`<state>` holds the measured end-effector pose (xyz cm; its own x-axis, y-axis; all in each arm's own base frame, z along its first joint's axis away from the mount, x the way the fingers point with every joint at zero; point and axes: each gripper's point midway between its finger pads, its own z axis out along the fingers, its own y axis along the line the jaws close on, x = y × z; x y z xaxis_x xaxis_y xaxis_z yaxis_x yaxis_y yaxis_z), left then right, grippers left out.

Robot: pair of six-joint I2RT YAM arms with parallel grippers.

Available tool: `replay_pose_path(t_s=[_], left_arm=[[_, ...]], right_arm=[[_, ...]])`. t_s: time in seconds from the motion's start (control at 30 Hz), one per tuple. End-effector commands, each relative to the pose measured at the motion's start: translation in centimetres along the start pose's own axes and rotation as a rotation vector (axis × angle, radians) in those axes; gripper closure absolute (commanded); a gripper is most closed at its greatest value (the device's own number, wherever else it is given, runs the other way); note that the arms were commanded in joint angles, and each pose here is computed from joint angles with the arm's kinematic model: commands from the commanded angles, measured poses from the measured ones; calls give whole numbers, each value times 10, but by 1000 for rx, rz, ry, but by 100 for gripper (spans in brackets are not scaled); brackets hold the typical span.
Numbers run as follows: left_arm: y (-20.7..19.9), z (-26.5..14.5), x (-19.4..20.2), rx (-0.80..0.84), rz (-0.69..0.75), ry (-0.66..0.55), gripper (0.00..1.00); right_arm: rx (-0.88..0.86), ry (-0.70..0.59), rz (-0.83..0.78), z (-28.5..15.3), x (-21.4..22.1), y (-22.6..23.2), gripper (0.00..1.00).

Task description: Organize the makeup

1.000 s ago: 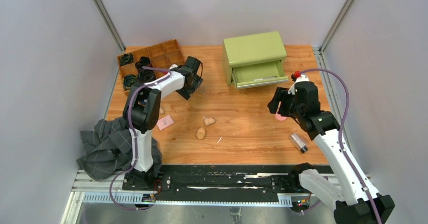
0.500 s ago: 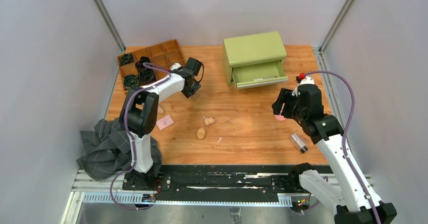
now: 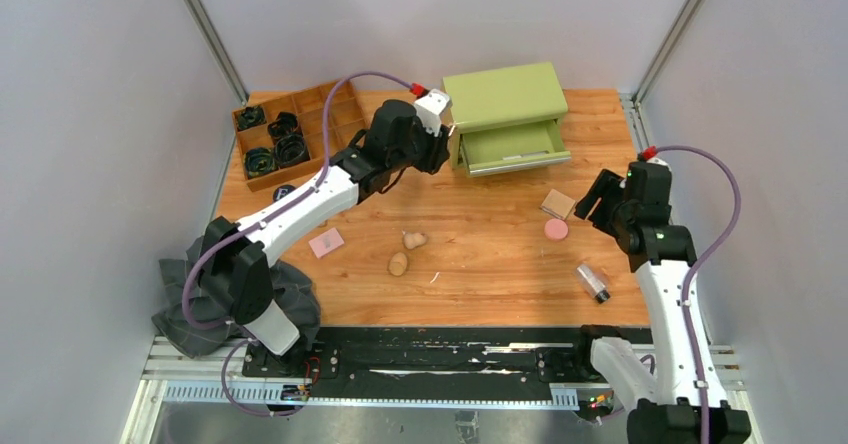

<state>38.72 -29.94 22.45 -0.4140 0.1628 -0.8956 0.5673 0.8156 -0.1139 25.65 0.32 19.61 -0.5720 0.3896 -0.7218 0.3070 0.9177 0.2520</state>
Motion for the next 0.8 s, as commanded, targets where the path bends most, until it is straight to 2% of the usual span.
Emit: replay_pose_path(t_s=[0.0, 0.27, 0.47, 0.6, 0.77], left_arm=[[-27, -9, -63, 145, 426, -172, 64], [-56, 34, -82, 240, 680, -178, 64], [-74, 67, -91, 284, 691, -284, 61], [-80, 92, -80, 262, 743, -261, 61], [-81, 122, -77, 247, 730, -267, 62]], right_arm=[[-63, 43, 146, -2, -1, -4, 34], [-86, 55, 170, -8, -1, -8, 35], [-109, 109, 220, -4, 20, -5, 35], [-129, 149, 235, -1, 29, -2, 36], [-178, 164, 248, -3, 35, 6, 37]])
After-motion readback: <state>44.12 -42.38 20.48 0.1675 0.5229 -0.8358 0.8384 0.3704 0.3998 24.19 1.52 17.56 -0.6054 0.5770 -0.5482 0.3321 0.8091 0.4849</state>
